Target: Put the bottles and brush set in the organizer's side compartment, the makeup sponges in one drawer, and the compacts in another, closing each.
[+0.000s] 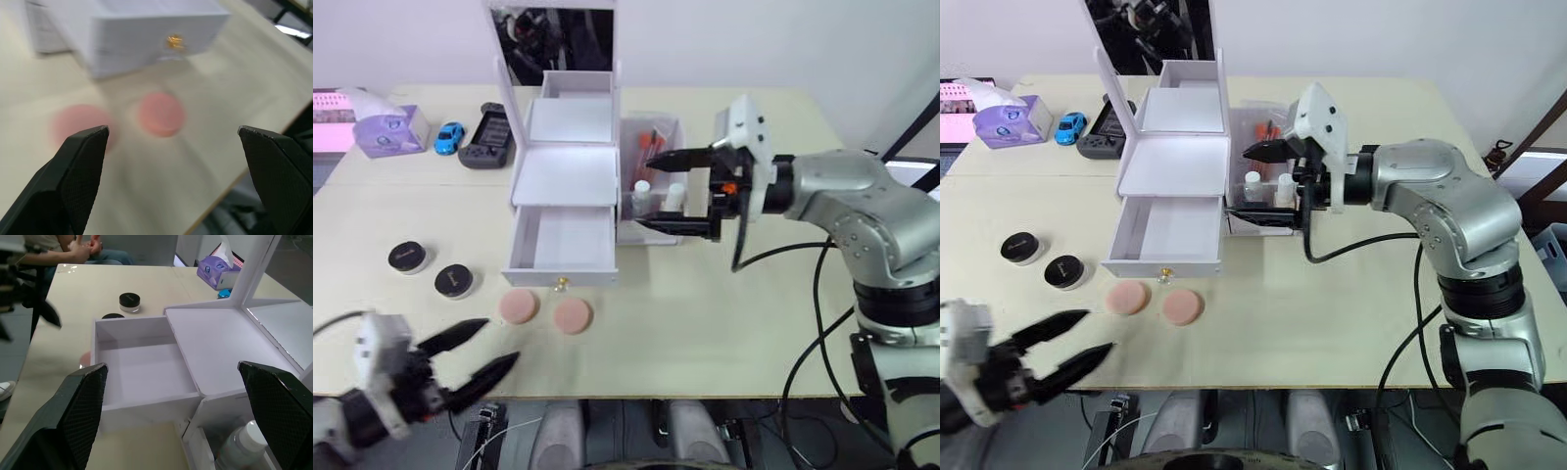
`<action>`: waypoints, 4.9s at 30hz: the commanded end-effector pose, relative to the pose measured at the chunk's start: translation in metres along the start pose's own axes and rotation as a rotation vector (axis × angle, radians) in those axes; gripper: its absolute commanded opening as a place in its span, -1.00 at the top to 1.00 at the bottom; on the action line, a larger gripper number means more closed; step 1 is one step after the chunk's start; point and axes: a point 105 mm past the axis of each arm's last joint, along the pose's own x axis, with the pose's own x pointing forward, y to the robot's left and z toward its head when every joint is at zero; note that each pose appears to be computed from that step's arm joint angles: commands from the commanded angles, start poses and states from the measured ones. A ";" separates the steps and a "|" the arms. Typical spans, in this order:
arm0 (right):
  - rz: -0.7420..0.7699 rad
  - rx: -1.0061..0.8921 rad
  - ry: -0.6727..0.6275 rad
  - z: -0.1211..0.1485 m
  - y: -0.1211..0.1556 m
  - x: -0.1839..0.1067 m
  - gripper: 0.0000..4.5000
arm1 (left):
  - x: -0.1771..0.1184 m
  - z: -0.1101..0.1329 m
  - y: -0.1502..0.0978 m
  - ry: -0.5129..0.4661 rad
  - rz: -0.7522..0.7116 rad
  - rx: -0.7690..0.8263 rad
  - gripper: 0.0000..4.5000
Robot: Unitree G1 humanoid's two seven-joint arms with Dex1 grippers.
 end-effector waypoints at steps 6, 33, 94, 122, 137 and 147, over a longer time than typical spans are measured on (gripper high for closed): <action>-0.169 0.032 0.124 -0.042 -0.013 -0.069 -1.00 | -0.041 0.049 0.116 0.042 0.280 0.220 -0.96; -0.162 -0.081 0.059 -0.021 -0.018 -0.058 -1.00 | -0.046 0.043 0.106 -0.045 0.148 0.235 -0.96; 0.085 0.118 0.219 0.026 0.016 -0.007 -1.00 | 0.130 -0.058 -0.059 0.147 0.153 0.103 -0.96; 0.097 0.039 0.172 0.026 0.005 -0.002 -1.00 | 0.031 0.030 -0.086 0.045 -0.503 0.314 -0.20; 0.041 0.032 0.160 0.027 0.011 -0.006 -1.00 | 0.081 0.129 -0.027 0.172 -0.389 0.583 -0.20; -0.088 0.043 0.154 0.027 0.014 -0.020 -1.00 | 0.123 0.116 0.006 0.258 -0.350 0.671 -0.20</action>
